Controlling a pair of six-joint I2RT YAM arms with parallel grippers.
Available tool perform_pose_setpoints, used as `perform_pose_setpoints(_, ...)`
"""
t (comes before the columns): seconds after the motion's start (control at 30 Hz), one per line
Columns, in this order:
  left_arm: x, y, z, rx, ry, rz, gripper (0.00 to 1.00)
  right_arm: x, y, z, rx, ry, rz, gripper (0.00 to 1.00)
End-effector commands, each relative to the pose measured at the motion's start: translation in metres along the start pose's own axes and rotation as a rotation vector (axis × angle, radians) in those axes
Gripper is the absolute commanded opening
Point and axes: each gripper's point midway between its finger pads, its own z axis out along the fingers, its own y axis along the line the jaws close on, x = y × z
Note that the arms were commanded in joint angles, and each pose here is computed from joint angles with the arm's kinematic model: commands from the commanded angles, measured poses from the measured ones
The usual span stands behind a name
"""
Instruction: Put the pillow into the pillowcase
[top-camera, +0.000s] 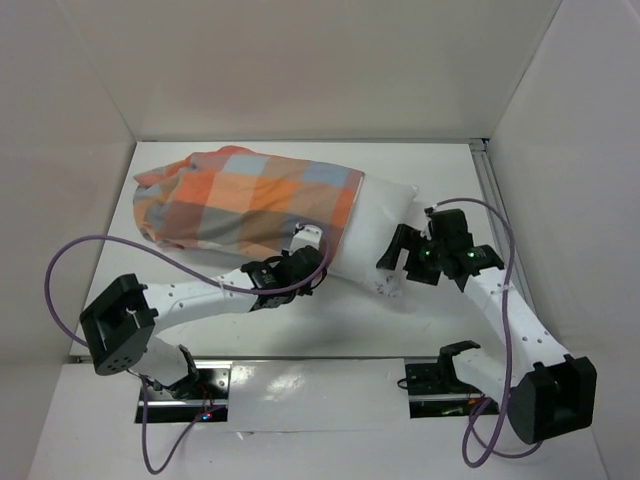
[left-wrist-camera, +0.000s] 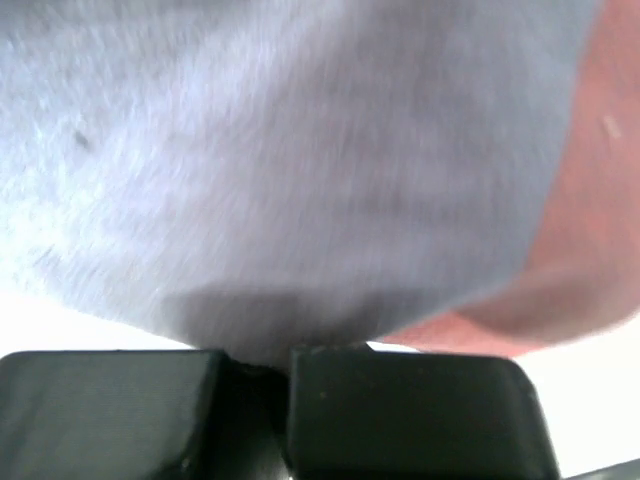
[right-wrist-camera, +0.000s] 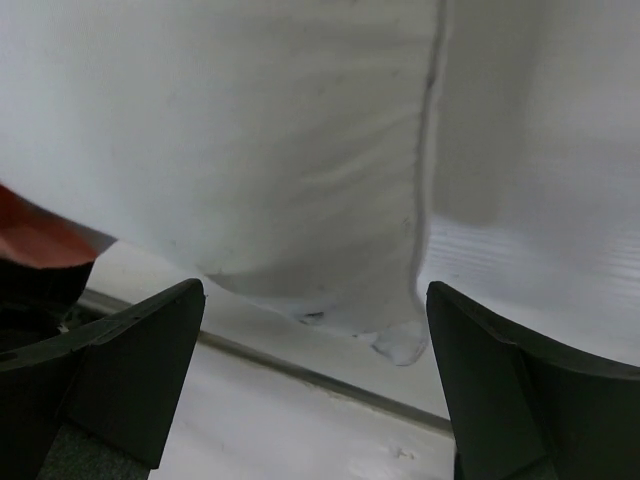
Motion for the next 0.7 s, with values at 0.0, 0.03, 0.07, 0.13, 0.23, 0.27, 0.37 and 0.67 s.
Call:
perform_pose_setpoints(0.0, -0.01, -0.015, -0.011, 0.023, -0.028, -0.026, 0.0, 0.012, 0.026, 0.009, -0.139, 0.035, -0.072, 0.99)
perform_pose_setpoints(0.03, -0.008, -0.014, -0.011, 0.019, -0.021, -0.021, 0.0, 0.022, 0.029, 0.014, -0.151, 0.055, -0.072, 0.99)
perform_pose_setpoints(0.07, -0.013, -0.016, -0.013, 0.024, -0.029, -0.037, 0.0, 0.026, 0.03, 0.019, -0.157, 0.063, -0.083, 0.99)
perform_pose_setpoints(0.13, -0.018, -0.022, -0.017, 0.038, -0.037, -0.036, 0.0, 0.03, 0.031, 0.029, -0.159, 0.069, -0.094, 0.93)
perform_pose_setpoints(0.23, -0.02, -0.024, -0.018, 0.031, -0.041, -0.028, 0.0, 0.026, 0.031, 0.042, -0.143, 0.056, -0.108, 0.58)
perform_pose_setpoints(0.27, -0.022, -0.023, -0.019, 0.022, -0.044, -0.027, 0.0, 0.017, 0.036, 0.039, -0.144, 0.03, -0.113, 0.4)
perform_pose_setpoints(0.37, -0.011, -0.026, -0.022, 0.014, -0.019, -0.007, 0.24, 0.007, 0.036, 0.038, -0.123, -0.004, -0.124, 0.03)
perform_pose_setpoints(0.67, 0.015, -0.031, -0.018, -0.062, -0.043, 0.022, 1.0, -0.004, 0.049, 0.031, -0.153, -0.03, -0.134, 0.0)
